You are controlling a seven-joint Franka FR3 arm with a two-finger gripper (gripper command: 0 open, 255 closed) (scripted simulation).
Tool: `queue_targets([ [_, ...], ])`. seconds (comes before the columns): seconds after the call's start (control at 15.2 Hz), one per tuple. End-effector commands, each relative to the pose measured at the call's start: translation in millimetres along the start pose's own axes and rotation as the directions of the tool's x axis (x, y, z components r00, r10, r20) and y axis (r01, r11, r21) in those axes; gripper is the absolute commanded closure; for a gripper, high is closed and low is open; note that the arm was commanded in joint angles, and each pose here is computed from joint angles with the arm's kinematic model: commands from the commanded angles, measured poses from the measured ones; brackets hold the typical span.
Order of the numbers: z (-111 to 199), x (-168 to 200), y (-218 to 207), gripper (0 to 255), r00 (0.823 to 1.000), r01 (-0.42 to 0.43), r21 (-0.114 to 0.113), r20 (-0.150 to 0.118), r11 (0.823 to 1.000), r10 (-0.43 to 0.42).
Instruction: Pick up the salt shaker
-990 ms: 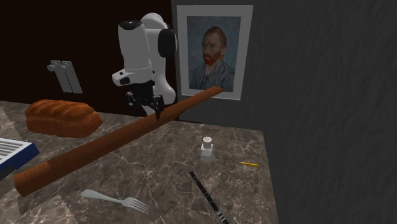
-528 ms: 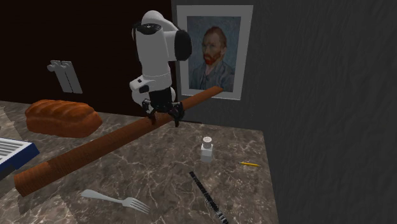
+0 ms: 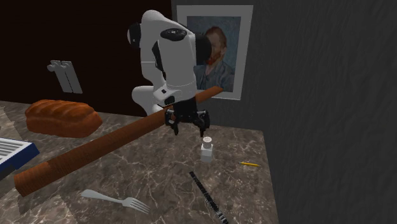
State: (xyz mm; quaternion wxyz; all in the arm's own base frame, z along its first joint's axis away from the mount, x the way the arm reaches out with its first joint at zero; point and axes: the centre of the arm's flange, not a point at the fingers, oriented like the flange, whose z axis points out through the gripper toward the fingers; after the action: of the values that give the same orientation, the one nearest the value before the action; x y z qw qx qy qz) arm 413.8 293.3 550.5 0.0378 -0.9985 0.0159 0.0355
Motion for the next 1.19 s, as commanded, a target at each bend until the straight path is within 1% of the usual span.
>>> queue_targets([
  [0.0,2.6,9.3,-21.7,0,1.0,-0.002,0.014,0.007,1.0,0.001],
  [0.2,4.8,23.3,-56.3,0,1.0,-0.002,0.033,0.016,0.999,0.002],
  [0.26,5.0,25.0,-60.5,0,1.0,-0.002,0.035,0.017,0.999,0.002],
  [0.73,44.8,27.9,-57.6,0,1.0,-0.002,0.035,0.017,0.999,0.002],
  [0.86,44.8,27.9,-57.6,0,1.0,-0.002,0.035,0.017,0.999,0.002],
  [0.92,45.4,27.8,-57.6,255,1.0,-0.002,0.035,0.017,0.999,0.002],
  [1.12,45.7,27.9,-57.5,255,1.0,-0.002,0.035,0.017,0.999,0.002],
])
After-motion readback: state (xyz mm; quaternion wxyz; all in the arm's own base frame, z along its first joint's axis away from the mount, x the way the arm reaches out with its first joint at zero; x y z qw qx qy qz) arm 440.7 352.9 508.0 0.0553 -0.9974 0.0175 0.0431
